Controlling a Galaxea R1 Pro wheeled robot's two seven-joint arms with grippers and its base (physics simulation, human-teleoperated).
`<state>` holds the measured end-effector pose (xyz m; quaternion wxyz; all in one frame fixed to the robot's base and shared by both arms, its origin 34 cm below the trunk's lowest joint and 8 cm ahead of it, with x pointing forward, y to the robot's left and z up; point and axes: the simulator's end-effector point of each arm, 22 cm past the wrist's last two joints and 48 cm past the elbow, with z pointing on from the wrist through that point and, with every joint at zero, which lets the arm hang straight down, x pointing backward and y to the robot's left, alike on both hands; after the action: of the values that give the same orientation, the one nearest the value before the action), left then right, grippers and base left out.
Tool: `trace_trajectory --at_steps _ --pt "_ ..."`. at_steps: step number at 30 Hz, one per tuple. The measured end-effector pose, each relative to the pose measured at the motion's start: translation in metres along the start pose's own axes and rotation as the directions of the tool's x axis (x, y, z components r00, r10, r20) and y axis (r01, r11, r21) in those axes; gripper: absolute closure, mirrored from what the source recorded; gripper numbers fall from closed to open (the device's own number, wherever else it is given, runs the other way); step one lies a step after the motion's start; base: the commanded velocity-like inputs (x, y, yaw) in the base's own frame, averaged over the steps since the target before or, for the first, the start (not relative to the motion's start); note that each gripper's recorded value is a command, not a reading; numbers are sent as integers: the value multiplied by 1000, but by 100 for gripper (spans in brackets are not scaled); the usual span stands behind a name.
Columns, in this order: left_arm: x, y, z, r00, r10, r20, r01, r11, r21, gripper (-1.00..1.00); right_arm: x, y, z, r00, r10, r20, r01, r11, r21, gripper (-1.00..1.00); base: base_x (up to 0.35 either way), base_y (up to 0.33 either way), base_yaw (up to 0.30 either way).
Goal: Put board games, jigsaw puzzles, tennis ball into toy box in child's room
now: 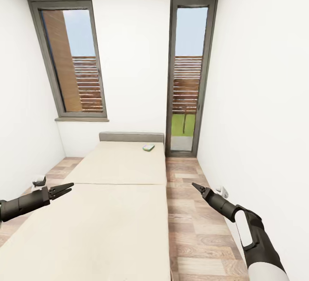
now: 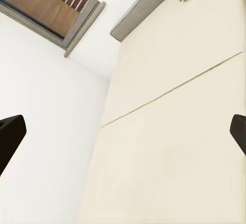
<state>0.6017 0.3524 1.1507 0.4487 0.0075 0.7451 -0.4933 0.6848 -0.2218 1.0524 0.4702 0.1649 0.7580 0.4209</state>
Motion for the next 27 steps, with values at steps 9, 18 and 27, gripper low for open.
trace_trajectory --at_steps 9,18,27 --pt "0 0 1 1000 0 1 0 1000 2 -100 1 0 0 1000 -3 -2 3 1000 1 -100 -144 -89 0" --pt "0 -1 1 1000 0 1 0 1000 4 -100 1 1 0 1000 -4 -3 4 1000 0 -100 -58 -7 0" --pt "1 -1 1 1000 0 0 0 1000 2 -100 1 1 0 1000 -6 -5 6 1000 0 -100 -2 -7 0"
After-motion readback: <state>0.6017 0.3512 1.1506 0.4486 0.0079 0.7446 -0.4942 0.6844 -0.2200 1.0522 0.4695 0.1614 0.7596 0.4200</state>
